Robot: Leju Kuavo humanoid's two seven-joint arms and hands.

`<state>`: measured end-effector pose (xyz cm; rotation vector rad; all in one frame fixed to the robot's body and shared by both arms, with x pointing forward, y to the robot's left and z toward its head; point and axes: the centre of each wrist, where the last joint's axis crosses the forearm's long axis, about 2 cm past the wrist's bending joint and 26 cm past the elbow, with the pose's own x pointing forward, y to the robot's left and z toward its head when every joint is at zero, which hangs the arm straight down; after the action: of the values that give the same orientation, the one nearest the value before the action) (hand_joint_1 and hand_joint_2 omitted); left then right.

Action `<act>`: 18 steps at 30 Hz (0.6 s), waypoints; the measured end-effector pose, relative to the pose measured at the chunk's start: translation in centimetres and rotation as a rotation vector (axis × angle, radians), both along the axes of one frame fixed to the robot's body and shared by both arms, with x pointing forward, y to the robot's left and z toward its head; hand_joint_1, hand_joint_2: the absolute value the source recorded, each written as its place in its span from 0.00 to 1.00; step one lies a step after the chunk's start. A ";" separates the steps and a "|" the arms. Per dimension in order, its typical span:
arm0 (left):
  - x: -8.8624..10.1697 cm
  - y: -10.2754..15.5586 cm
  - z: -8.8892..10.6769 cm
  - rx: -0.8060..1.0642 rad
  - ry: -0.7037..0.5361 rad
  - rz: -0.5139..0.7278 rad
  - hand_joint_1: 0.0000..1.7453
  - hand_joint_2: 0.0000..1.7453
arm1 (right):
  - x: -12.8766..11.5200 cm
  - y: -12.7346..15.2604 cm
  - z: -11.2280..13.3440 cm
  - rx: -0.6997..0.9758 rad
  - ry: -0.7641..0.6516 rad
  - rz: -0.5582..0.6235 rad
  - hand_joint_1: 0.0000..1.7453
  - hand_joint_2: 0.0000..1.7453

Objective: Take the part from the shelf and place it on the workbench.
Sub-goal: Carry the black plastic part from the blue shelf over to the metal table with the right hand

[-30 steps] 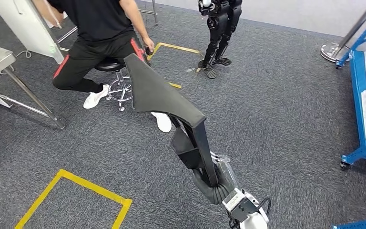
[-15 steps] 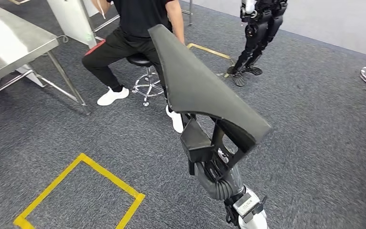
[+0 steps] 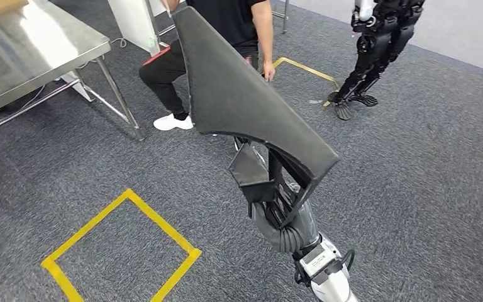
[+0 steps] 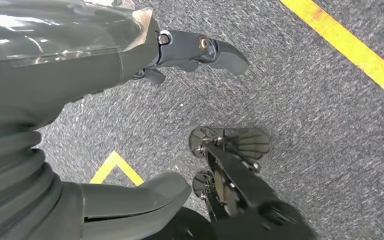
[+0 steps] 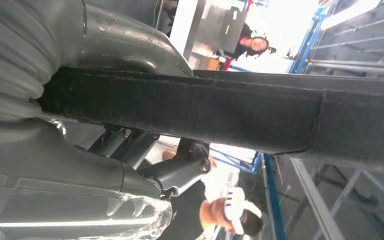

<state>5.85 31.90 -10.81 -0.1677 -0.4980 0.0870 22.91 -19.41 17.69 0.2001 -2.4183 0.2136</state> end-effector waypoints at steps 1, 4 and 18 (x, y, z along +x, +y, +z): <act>0.1 0.0 0.0 0.000 -0.001 -0.001 0.00 1.00 | 0.0 0.0 0.1 0.000 -0.004 -0.001 1.00 1.00; 0.3 0.1 0.0 0.002 0.010 -0.009 0.00 1.00 | 0.1 0.0 0.3 0.000 -0.015 -0.002 1.00 1.00; 0.2 -1.2 0.0 -0.026 0.020 0.003 0.00 1.00 | 0.3 0.1 0.4 -0.022 -0.027 0.027 1.00 1.00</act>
<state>6.02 30.69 -10.83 -0.1914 -0.4778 0.0981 23.20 -19.32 18.04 0.2213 -2.4396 0.2563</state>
